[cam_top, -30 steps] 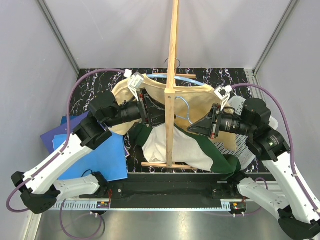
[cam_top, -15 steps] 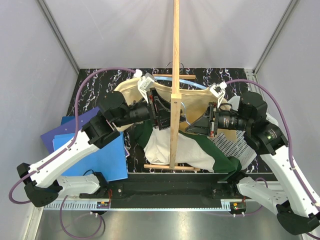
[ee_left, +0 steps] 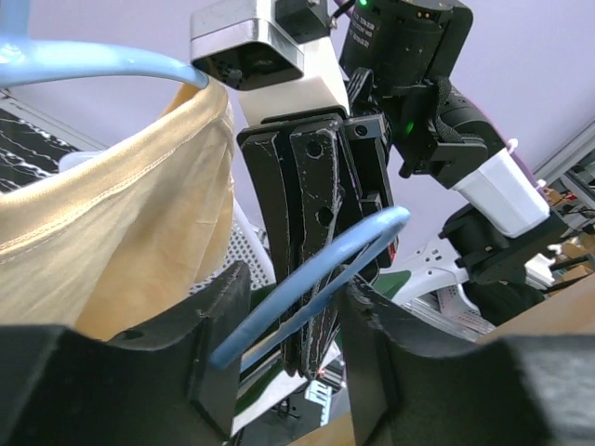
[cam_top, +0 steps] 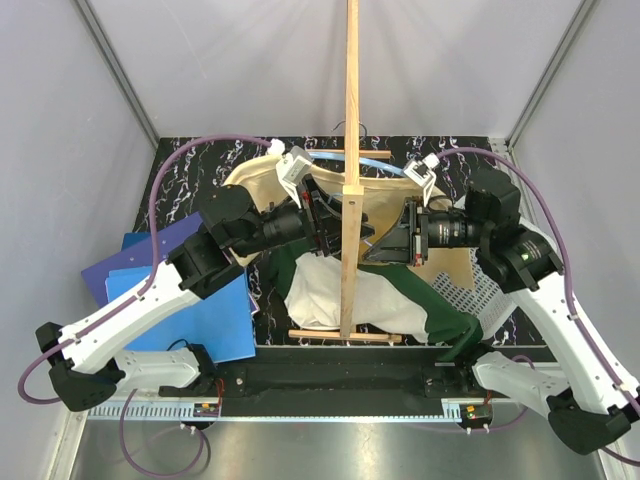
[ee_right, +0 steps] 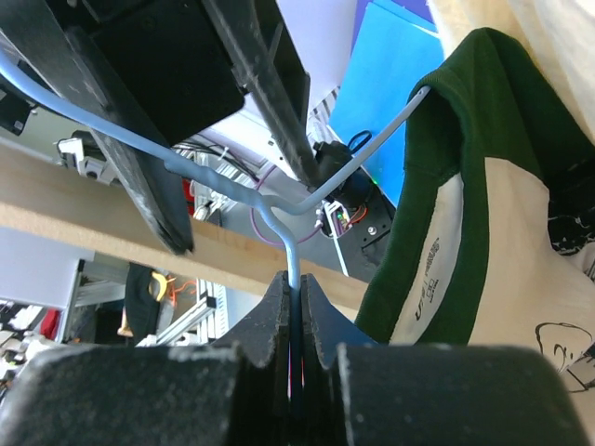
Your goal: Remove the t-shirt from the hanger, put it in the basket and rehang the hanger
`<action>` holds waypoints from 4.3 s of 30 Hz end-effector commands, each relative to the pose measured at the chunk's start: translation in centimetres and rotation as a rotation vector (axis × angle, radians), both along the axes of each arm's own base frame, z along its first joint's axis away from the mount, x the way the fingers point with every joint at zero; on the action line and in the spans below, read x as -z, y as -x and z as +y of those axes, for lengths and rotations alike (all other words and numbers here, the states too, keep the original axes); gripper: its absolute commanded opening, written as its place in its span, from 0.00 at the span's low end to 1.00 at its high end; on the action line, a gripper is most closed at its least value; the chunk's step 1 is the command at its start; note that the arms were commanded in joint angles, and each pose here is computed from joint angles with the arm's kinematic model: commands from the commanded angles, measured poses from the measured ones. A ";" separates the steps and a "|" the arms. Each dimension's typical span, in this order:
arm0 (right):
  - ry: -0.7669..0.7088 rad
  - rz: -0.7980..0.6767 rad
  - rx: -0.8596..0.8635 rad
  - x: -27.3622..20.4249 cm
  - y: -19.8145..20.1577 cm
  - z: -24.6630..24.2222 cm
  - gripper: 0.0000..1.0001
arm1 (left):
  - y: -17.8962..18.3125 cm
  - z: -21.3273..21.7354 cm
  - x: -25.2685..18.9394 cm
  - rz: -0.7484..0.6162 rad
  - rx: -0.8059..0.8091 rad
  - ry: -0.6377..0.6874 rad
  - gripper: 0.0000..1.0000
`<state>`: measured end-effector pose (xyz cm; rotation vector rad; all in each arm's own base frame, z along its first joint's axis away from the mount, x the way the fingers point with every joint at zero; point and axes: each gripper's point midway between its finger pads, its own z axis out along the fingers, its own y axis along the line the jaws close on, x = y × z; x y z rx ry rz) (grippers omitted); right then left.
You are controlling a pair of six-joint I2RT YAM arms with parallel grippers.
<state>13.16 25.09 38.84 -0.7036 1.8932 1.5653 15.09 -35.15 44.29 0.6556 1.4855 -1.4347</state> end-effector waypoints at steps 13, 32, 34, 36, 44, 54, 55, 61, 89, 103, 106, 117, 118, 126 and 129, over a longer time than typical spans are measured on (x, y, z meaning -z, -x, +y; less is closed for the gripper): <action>0.030 -0.091 0.010 -1.6 -0.8 0.5 0.34 | -1.0 2.9 -4.7 -0.079 -0.154 0.132 0.00; 0.193 -0.300 0.764 -0.9 -4.9 -10.4 0.89 | -0.9 4.0 -4.1 -0.097 -0.183 0.046 0.00; 0.204 -0.305 0.792 -0.7 -4.8 -11.1 0.90 | -0.9 3.9 -4.4 -0.101 -0.179 0.046 0.00; 0.231 -0.296 0.841 -0.1 -5.0 -12.0 0.90 | -0.8 3.8 -4.9 -0.109 -0.172 0.054 0.00; 0.209 -0.252 1.041 1.8 -4.1 -16.0 0.81 | -0.3 3.8 -6.0 -0.158 -0.135 0.034 0.00; -0.002 -0.338 1.007 1.1 -1.7 -16.0 0.62 | 0.1 4.5 -6.1 -0.204 -0.061 0.000 0.00; -0.005 -0.343 1.003 1.4 -1.8 -15.8 0.60 | 0.2 4.6 -6.2 -0.207 -0.054 0.001 0.00; -0.027 -0.374 0.950 2.5 -1.6 -14.9 0.53 | -0.2 4.9 -6.1 -0.209 -0.036 -0.007 0.00; -0.008 -0.398 0.959 3.2 -3.3 -14.3 0.00 | -0.1 6.2 -6.1 -0.162 0.003 0.019 0.00; -0.046 -0.281 1.379 2.8 -3.7 -21.8 0.00 | -1.2 8.4 -6.2 -0.128 -0.149 0.077 0.00; -0.028 -0.199 1.491 3.8 -3.7 -23.6 0.00 | -2.0 9.5 -6.6 -0.125 -0.234 0.105 0.00; -0.040 -0.108 1.679 5.0 -2.5 -27.2 0.00 | -1.2 12.3 -6.8 -0.184 -0.328 0.145 0.00; -0.043 -0.103 1.679 5.2 -2.5 -27.2 0.00 | -1.2 12.5 -7.0 -0.193 -0.333 0.154 0.00; -0.008 -0.309 1.196 3.0 -4.0 -18.3 0.00 | -0.7 12.1 -7.6 -0.205 -0.295 0.160 0.00; -0.037 -0.393 0.914 1.3 -3.0 -13.4 0.00 | -0.7 11.5 -7.7 -0.204 -0.269 0.154 0.00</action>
